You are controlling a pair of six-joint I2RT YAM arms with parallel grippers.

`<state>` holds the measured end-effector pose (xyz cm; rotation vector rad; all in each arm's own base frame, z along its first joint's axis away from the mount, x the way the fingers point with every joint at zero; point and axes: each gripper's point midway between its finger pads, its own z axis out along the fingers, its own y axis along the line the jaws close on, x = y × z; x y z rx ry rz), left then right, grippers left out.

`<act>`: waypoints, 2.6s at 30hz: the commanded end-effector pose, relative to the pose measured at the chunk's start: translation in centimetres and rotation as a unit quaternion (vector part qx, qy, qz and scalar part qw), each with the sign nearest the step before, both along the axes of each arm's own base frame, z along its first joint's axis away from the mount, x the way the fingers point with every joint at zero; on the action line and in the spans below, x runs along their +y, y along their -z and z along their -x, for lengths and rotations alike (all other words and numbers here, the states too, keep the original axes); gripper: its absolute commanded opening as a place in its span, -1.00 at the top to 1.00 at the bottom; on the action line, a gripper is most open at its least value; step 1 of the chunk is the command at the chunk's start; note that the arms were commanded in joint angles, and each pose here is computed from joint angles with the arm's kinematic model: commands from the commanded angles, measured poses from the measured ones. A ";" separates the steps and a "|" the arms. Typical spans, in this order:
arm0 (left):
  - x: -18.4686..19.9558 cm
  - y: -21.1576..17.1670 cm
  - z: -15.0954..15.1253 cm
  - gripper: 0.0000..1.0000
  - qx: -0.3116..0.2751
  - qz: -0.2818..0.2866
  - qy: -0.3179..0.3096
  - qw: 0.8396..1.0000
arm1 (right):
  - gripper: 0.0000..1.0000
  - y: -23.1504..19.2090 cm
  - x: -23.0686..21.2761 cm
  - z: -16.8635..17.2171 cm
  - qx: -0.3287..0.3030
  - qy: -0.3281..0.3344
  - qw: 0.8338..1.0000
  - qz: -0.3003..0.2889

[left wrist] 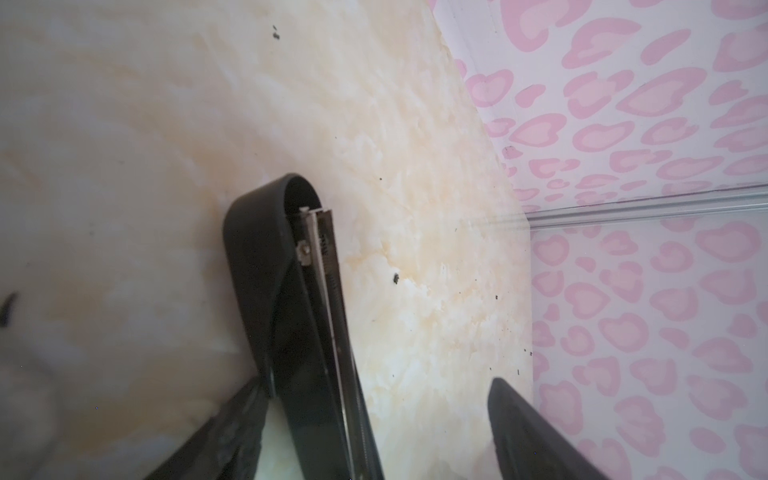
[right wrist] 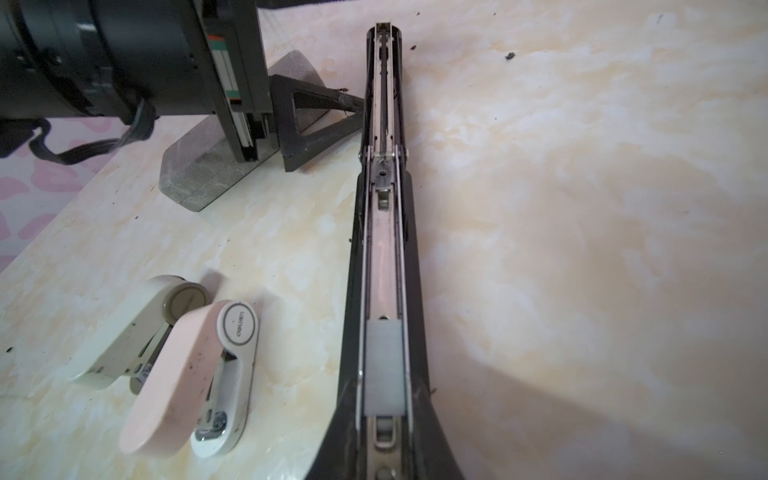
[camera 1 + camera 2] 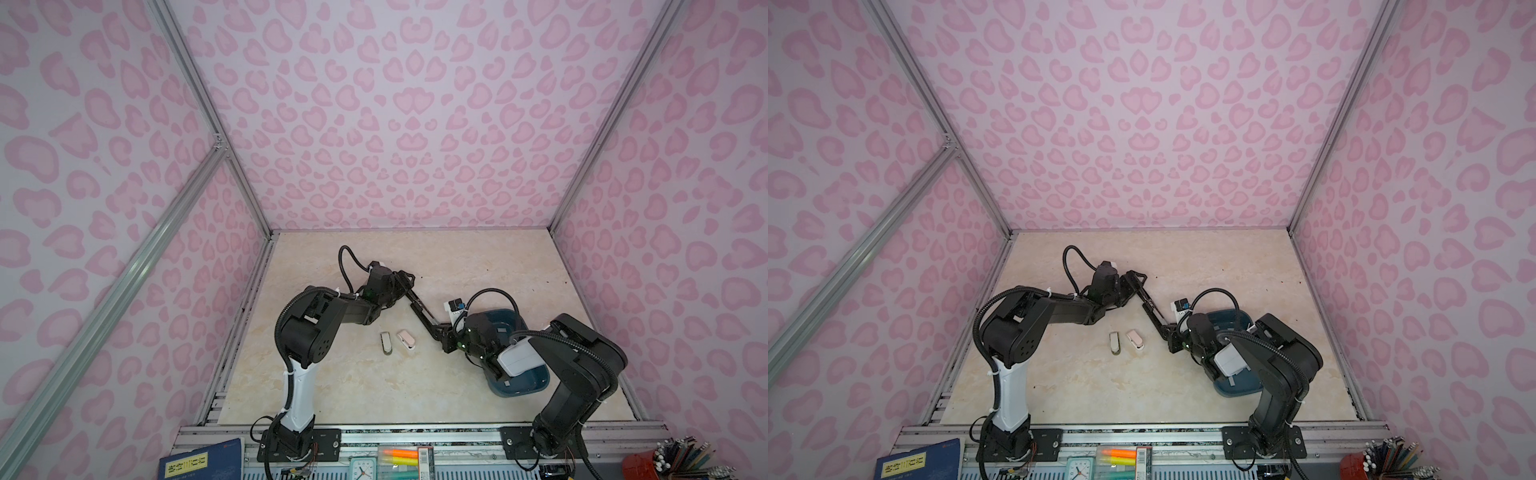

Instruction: Load the staples into the stapler

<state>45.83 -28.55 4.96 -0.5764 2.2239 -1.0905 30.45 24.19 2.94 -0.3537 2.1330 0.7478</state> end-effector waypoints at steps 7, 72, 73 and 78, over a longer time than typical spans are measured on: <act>0.3 2.8 0.4 -0.74 0.061 0.002 0.002 0.998 | 0.77 0.1 0.1 0.7 0.004 -0.010 1.000 -0.009; -5.8 -8.0 9.1 -0.23 -0.328 -0.262 0.241 0.875 | 0.69 -0.9 1.0 2.1 -0.048 -0.005 0.998 0.035; -5.6 -7.9 9.2 -0.23 -0.328 -0.264 0.239 0.875 | 0.67 -0.9 0.9 2.1 -0.048 -0.004 0.998 0.035; -5.6 -8.0 10.0 -0.26 -0.349 -0.262 0.245 0.866 | 0.55 -1.0 0.8 2.1 -0.050 -0.001 0.998 0.035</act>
